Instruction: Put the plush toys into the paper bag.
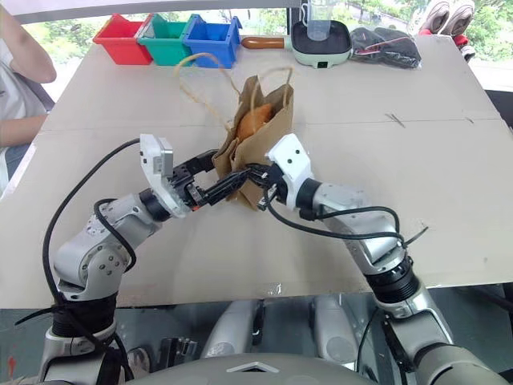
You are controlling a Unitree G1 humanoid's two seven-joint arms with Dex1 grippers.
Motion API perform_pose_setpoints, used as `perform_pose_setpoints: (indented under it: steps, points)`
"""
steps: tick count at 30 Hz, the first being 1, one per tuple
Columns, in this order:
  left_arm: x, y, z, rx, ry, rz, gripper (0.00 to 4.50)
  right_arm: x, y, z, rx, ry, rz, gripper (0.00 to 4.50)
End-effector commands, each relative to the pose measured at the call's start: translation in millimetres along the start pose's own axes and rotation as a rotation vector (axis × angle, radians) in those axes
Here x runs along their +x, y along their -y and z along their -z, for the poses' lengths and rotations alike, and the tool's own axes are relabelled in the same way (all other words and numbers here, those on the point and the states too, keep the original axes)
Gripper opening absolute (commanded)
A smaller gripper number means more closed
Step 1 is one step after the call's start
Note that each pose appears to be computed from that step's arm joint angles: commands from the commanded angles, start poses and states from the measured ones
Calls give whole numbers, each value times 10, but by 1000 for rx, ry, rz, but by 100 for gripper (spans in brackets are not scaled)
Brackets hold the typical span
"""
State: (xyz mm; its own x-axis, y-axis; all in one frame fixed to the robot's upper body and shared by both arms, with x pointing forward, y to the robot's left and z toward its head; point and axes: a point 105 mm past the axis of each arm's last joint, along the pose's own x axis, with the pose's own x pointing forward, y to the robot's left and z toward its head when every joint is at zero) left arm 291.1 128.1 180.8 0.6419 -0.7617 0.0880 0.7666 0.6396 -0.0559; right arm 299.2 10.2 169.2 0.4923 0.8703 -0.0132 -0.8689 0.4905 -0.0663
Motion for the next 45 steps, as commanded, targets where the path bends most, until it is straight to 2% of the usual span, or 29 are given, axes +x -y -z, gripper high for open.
perform_pose_setpoints:
  steps: [1,11,23,28,32,39,40,41,45]
  points:
    - [-8,52,-187,95,43,-38,450,40,-93,-133,-11,68,-23,9]
    - [-66,26,-157,153,63,-152,450,161,-158,-149,-1,97,-52,9]
    - [-59,26,-59,179,67,-170,450,157,-167,-147,4,109,-52,9]
    - [-63,-93,13,184,46,-233,450,115,-135,-123,-6,94,-42,9]
    - [-12,-102,25,149,69,-248,332,73,-109,-88,-21,76,-28,0]
    - [91,-108,31,143,91,-245,13,-19,-57,-100,-67,65,-16,0]
    - [92,-117,20,144,96,-236,6,-46,-49,-126,-69,72,-21,0]
    - [93,-126,9,145,101,-225,2,-80,-41,-153,-71,79,-25,25]
    - [66,-207,-108,204,96,-67,0,-425,-21,-238,-156,77,-51,170]
